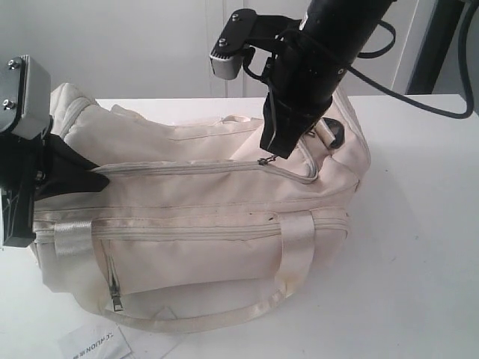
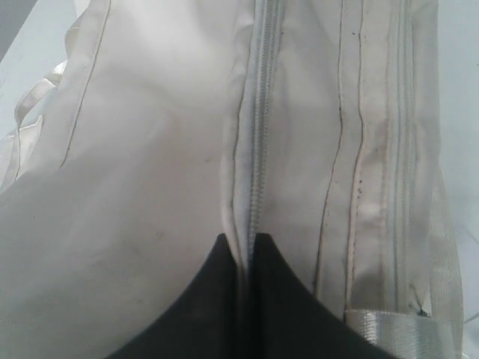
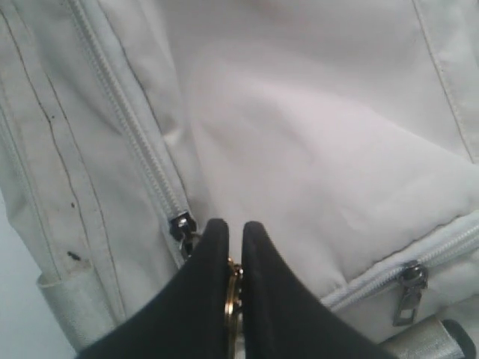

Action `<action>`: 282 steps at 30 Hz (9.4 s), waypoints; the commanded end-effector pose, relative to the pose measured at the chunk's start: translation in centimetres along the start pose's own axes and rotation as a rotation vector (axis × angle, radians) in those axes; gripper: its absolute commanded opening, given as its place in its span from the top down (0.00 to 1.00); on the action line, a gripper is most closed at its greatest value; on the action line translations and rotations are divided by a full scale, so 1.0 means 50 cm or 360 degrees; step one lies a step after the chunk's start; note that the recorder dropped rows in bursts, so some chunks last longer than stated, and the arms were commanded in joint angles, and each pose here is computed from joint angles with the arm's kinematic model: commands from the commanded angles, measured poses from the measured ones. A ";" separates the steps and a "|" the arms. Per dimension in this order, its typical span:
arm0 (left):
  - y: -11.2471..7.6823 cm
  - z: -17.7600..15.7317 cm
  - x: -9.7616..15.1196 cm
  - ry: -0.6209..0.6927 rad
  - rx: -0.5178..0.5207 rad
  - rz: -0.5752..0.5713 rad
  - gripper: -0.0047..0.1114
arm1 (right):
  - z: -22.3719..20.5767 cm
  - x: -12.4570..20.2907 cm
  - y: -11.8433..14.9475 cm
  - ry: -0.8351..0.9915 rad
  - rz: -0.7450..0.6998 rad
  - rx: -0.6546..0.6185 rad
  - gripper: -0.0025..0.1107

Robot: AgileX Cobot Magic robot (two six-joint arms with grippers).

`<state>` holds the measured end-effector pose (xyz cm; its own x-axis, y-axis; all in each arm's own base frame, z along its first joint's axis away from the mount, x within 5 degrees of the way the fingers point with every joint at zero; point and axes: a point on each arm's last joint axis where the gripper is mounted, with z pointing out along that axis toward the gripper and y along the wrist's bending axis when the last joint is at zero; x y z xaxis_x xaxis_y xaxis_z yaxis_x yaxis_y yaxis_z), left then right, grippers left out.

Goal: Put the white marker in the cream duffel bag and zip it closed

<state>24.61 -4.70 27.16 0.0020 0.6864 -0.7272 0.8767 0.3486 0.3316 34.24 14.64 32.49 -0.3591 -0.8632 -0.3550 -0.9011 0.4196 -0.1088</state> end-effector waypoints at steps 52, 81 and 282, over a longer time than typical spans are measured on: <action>0.005 -0.003 -0.010 -0.0075 -0.0043 -0.0148 0.86 | -0.021 0.120 -0.026 -0.0142 0.0325 -0.0110 0.98; -0.035 0.072 -0.148 -0.0744 0.0057 -0.0376 0.35 | -0.013 0.115 -0.031 -0.0229 0.0335 -0.0058 0.98; 0.129 -0.086 -0.085 0.0155 -0.0506 -0.1285 0.96 | -0.171 0.231 -0.155 -0.0651 0.1324 0.0911 0.98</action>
<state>28.73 -4.17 34.48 -0.5868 0.2613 -0.7664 0.4849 0.8714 -0.0742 35.29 -0.66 35.86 -0.6560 -0.1850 -0.7317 -0.1819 0.9797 -0.0846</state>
